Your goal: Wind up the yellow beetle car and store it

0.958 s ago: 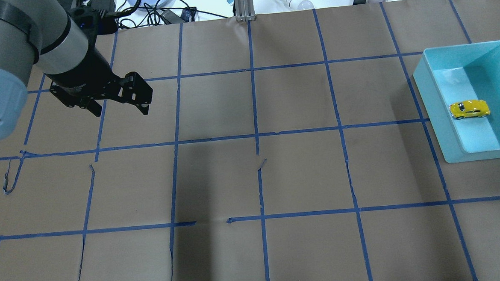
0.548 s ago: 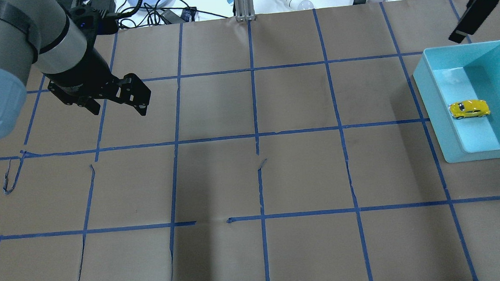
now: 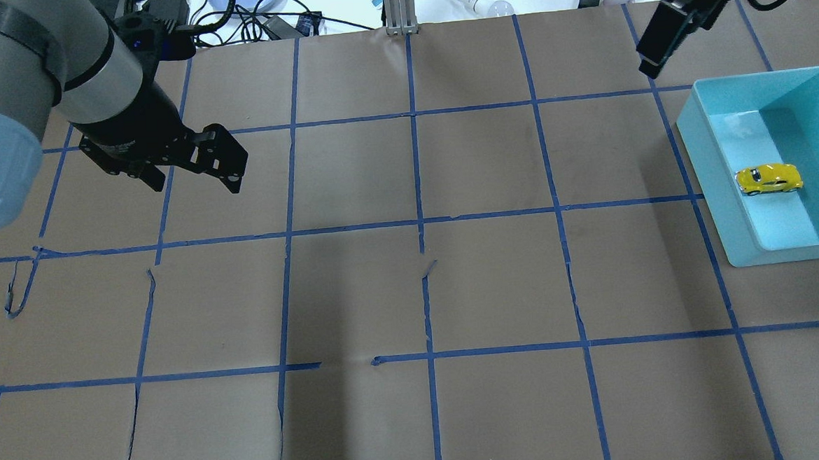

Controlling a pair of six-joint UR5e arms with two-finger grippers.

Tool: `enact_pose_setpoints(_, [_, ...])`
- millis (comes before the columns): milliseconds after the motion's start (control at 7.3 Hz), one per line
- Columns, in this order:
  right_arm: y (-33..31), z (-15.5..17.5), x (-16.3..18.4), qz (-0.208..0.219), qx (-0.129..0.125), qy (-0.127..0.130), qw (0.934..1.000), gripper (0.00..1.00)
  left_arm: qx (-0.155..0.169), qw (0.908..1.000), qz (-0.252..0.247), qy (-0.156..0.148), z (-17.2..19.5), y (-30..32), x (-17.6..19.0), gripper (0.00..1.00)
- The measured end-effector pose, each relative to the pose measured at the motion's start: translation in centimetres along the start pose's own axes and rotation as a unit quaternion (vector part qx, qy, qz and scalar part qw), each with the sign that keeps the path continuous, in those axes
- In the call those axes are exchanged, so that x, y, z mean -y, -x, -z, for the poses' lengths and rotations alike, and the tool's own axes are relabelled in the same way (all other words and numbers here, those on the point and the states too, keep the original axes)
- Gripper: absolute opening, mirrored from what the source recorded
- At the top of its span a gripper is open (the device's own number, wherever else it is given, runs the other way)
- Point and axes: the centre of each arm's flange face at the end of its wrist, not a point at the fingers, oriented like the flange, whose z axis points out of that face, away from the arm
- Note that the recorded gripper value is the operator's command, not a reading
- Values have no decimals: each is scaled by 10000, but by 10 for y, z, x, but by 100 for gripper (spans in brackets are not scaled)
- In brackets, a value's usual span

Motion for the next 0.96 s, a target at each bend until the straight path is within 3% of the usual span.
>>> enact_pose_setpoints(274, [25,-3,9,-881,4,-45,9961,100,15,10000,5,-1,0,0,0,100])
enact_pose_setpoints(411, [27,-10,13,-1125,-6,-84,9936,100,16,10000,13,0,0,0,-1,100])
enact_pose_setpoints(958, [25,-30,20,-1311,-68,-335,9908,100,25,10000,17,12,2,1,-2,100])
